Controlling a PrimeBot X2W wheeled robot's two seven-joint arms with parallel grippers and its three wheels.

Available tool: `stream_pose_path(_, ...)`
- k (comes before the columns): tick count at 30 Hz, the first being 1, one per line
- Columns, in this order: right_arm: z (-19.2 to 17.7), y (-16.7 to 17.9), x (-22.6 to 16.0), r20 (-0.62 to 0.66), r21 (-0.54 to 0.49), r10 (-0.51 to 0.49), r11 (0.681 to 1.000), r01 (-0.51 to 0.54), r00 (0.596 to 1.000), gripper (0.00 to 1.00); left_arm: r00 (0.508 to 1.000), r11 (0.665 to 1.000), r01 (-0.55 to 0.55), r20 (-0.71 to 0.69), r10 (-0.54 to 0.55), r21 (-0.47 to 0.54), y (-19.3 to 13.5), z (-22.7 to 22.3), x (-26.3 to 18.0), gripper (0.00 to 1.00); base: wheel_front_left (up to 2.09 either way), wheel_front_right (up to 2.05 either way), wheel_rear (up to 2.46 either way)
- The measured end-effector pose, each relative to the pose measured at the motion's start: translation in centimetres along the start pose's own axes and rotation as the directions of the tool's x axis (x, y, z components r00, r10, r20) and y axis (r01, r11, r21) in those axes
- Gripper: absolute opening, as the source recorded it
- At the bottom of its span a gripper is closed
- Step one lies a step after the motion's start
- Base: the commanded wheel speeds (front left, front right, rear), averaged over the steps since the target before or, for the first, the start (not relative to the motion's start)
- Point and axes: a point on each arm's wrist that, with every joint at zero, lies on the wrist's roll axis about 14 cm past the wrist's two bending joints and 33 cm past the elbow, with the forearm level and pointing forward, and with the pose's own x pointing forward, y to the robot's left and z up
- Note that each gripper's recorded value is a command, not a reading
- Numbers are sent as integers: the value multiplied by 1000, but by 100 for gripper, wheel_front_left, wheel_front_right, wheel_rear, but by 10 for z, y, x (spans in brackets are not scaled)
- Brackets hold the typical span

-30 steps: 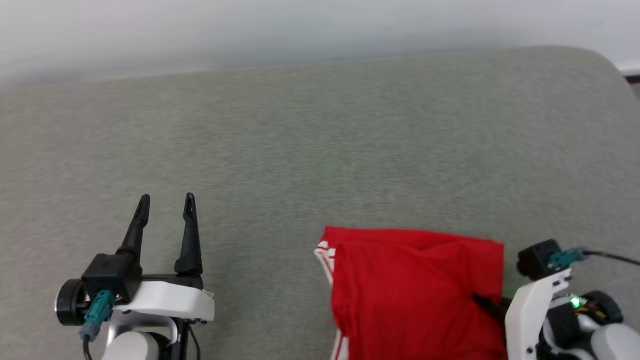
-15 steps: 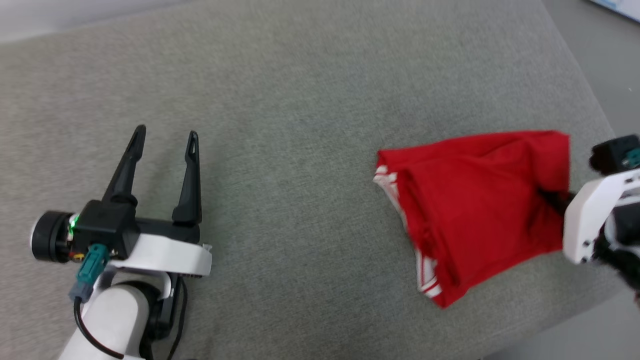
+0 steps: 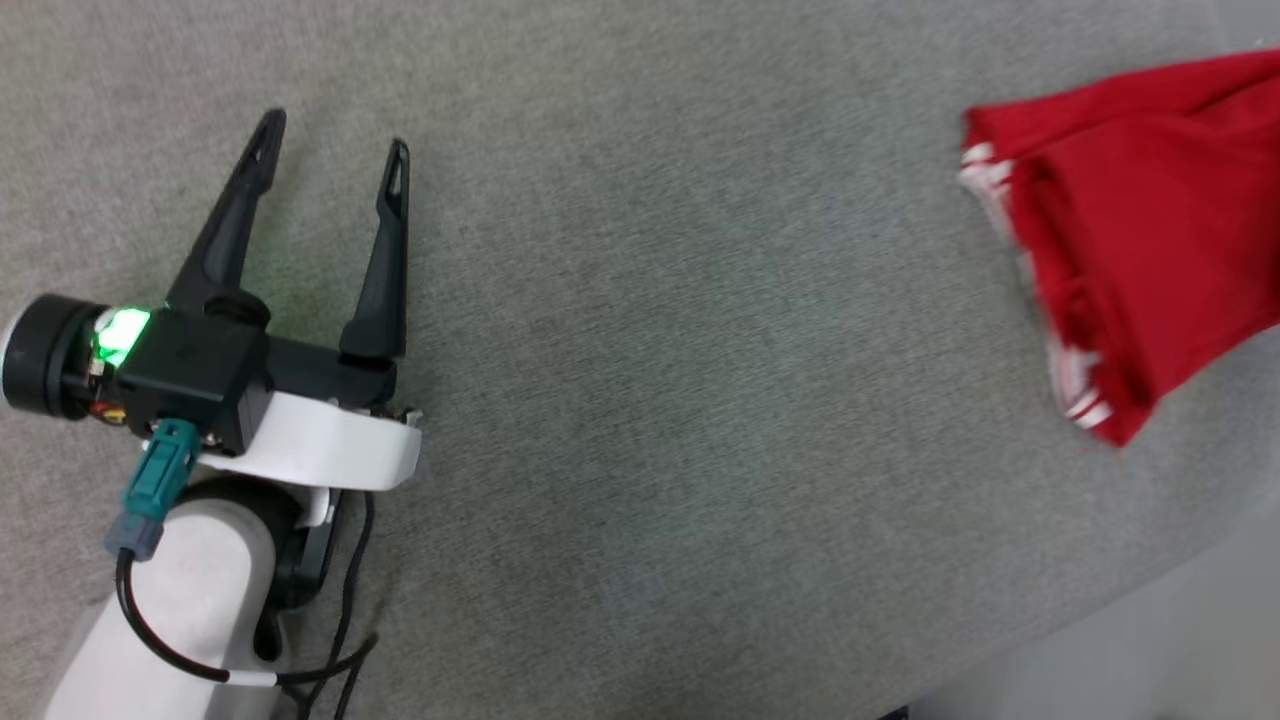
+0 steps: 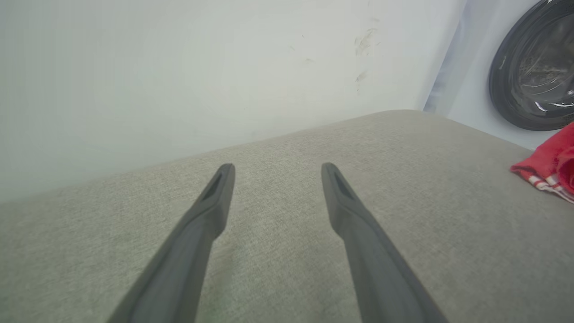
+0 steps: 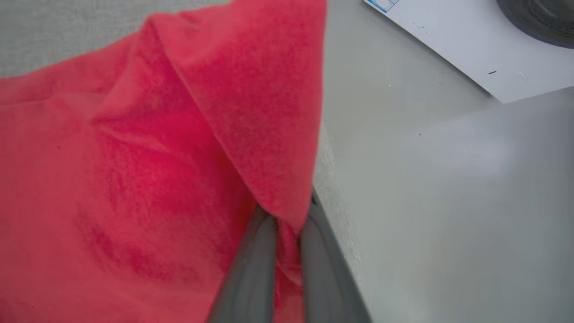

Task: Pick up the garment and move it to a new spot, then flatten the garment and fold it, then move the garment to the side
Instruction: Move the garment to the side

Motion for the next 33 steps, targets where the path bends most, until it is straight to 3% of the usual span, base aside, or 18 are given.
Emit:
stream_pose_path(7,2,-14,24,2,49,-70,996,70,998,0,999,1000,-26,-33,26,15,17,-17,-3,100,0,0,0)
stream_pose_path(9,-4,-8,31,-3,70,-64,995,65,998,38,999,999,-31,-41,31,14,19,-20,-4,100,0,0,0)
stream_pose_path(10,-7,-6,33,-1,79,-65,995,65,998,100,999,999,-32,-43,33,14,20,-20,-5,100,0,0,0)
stream_pose_path(14,-12,-6,35,11,106,-74,992,72,997,100,999,999,-35,-40,36,13,19,-18,-6,100,0,0,0)
stream_pose_path(21,7,-16,21,141,138,-105,987,86,984,100,998,999,-49,-27,50,11,16,-5,-12,100,0,0,0)
stream_pose_path(27,28,-19,-7,315,131,-113,989,75,942,100,995,995,-95,-27,95,-1,14,10,-31,100,0,0,0)
stream_pose_path(33,33,14,-36,457,132,-42,991,-21,888,100,987,988,-155,-32,155,-1,14,27,-57,100,0,0,0)
